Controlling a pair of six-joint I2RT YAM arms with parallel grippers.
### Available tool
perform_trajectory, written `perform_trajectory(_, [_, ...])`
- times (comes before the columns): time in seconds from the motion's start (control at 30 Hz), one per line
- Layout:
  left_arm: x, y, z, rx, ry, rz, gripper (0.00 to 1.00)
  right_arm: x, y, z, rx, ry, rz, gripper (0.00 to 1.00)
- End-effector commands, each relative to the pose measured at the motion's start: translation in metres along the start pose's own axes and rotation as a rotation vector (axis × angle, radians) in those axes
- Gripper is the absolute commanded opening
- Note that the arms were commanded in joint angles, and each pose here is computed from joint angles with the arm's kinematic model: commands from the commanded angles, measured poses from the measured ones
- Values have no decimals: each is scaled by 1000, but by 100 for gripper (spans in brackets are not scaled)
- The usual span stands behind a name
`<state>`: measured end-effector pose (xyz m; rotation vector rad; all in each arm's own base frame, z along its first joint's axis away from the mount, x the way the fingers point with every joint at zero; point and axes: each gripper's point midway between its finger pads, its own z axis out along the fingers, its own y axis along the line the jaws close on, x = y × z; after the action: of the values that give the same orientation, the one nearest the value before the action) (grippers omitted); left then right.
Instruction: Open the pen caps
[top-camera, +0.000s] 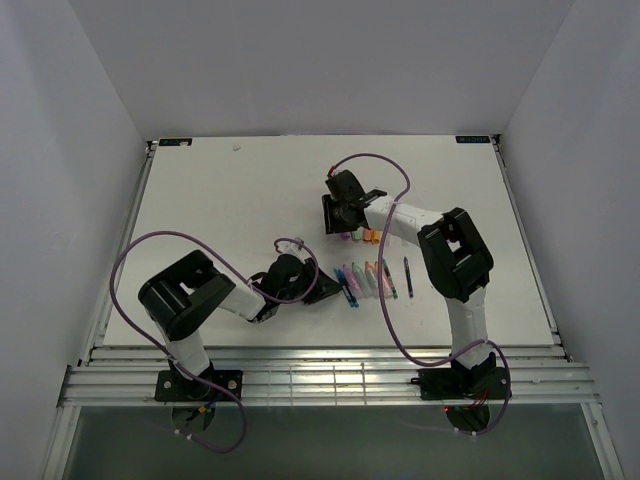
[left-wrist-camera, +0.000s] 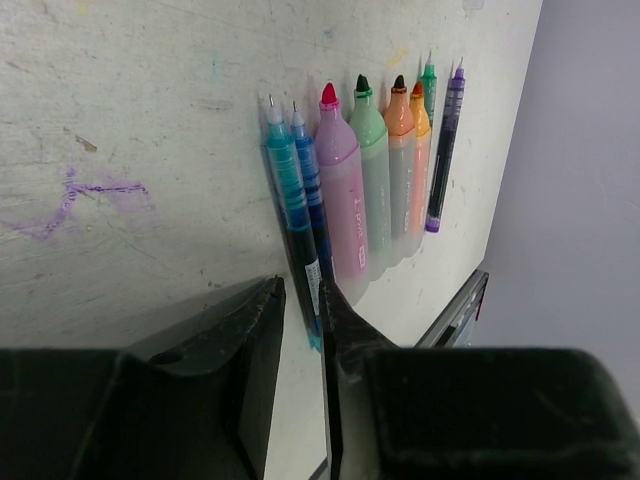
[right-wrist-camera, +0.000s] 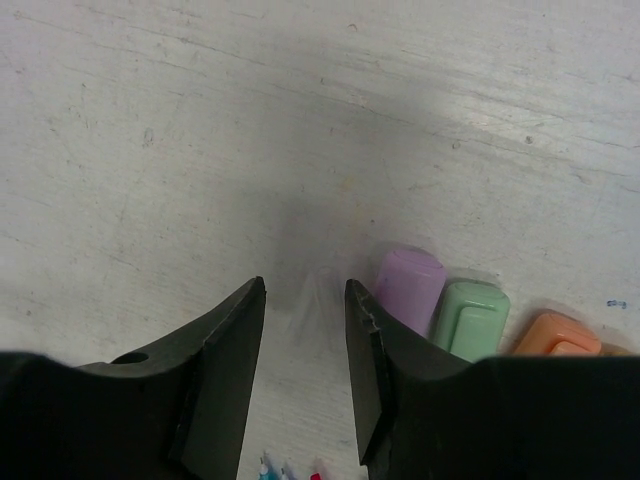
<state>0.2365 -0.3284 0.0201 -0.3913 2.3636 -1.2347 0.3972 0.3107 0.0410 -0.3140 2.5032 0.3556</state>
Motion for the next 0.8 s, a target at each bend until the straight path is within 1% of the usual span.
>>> perform_trajectory(0.0, [27, 69, -10, -227, 80, 10, 35, -26, 7, -10, -23, -61, -7, 45])
perform_trajectory(0.17, [27, 70, -9, -230, 82, 12, 38, -34, 5, -19, -5, -90, -17, 45])
perform_trajectory(0.33, [27, 71, -11, -233, 79, 17, 50, -38, 2, -26, 8, -109, -24, 46])
perform_trajectory(0.47, [26, 72, -12, -236, 72, 20, 58, -37, 1, -28, 5, -108, -26, 46])
perform_trajectory(0.77, [22, 70, -21, -222, 45, 48, 65, -42, 6, -40, -23, -135, -27, 47])
